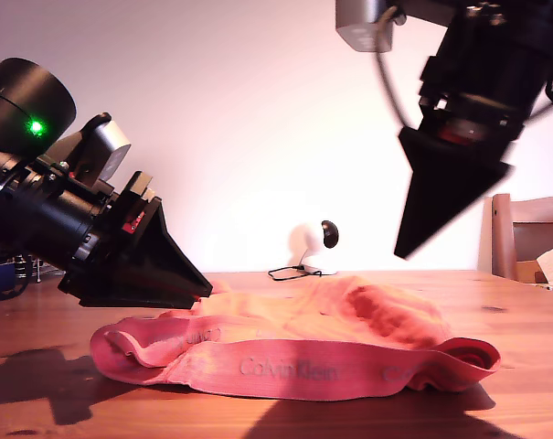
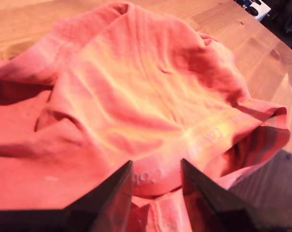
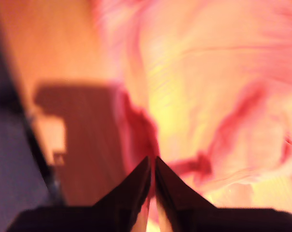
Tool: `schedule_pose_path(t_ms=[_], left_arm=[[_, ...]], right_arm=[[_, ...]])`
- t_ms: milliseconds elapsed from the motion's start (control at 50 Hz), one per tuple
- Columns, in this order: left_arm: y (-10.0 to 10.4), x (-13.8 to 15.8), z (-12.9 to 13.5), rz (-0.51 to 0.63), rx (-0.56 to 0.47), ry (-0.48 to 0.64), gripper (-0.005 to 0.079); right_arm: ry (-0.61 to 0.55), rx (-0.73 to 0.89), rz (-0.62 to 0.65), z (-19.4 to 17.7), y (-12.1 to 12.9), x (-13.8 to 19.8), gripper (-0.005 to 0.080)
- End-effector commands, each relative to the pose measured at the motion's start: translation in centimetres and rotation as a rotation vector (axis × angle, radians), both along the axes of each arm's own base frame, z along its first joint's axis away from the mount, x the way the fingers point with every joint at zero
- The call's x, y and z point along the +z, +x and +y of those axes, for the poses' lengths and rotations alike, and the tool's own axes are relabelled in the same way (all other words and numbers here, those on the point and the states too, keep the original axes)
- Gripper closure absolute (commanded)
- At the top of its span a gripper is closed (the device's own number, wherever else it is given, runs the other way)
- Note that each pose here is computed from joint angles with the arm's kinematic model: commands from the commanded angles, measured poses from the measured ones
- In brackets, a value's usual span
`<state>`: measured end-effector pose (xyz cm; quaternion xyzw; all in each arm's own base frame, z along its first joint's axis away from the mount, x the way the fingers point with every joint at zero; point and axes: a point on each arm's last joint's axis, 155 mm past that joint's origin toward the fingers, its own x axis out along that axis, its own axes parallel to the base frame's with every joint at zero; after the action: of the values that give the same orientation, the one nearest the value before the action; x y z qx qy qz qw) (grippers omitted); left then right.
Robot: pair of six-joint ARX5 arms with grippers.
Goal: Fold the underwear in front of you. After folding it, place it to the right side.
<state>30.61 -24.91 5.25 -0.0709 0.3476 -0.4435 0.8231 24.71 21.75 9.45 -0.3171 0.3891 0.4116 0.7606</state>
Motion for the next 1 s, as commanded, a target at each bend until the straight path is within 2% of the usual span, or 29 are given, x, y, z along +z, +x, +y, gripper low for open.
schedule_pose_path(t_ms=[0, 60, 280, 500, 620, 760, 840, 900, 980], left_arm=[[0.6, 0.7, -0.1, -0.025, 0.004, -0.007, 0.0598], [0.8, 0.8, -0.2, -0.030, 0.006, -0.008, 0.0765], [3.1, 3.5, -0.9, -0.090, 0.025, -0.029, 0.0764], [7.2, 6.7, -0.2, -0.135, 0.098, -0.006, 0.0764], [9.6, 6.9, 0.8, -0.081, 0.141, 0.023, 0.0764], [11.6, 6.2, 2.4, 0.052, 0.191, 0.066, 0.0763], [12.2, 6.2, 2.5, 0.119, 0.201, 0.076, 0.0731], [12.7, 6.4, 2.5, 0.088, 0.162, 0.108, 0.0659], [13.4, 6.8, 2.3, -0.049, 0.047, 0.191, 0.0556]], right_arm=[[0.065, -0.125, 0.030, 0.1, 0.9, 0.2, 0.0756], [0.127, -0.234, 0.049, -0.1, 1.9, 0.6, 0.0765], [0.282, -0.534, 0.086, -2.0, 5.3, 1.6, 0.0765], [0.354, -0.602, 0.062, -3.0, 8.6, 1.4, 0.0765], [0.353, -0.605, 0.037, -3.5, 10.0, 0.8, 0.0765], [0.373, -0.614, 0.001, -3.9, 11.6, 0.8, 0.0765], [0.379, -0.619, -0.023, -4.3, 12.5, 0.8, 0.0765], [0.382, -0.623, -0.034, -4.7, 13.0, 0.8, 0.0765], [0.393, -0.602, -0.032, -4.6, 13.3, 0.7, 0.0765]])
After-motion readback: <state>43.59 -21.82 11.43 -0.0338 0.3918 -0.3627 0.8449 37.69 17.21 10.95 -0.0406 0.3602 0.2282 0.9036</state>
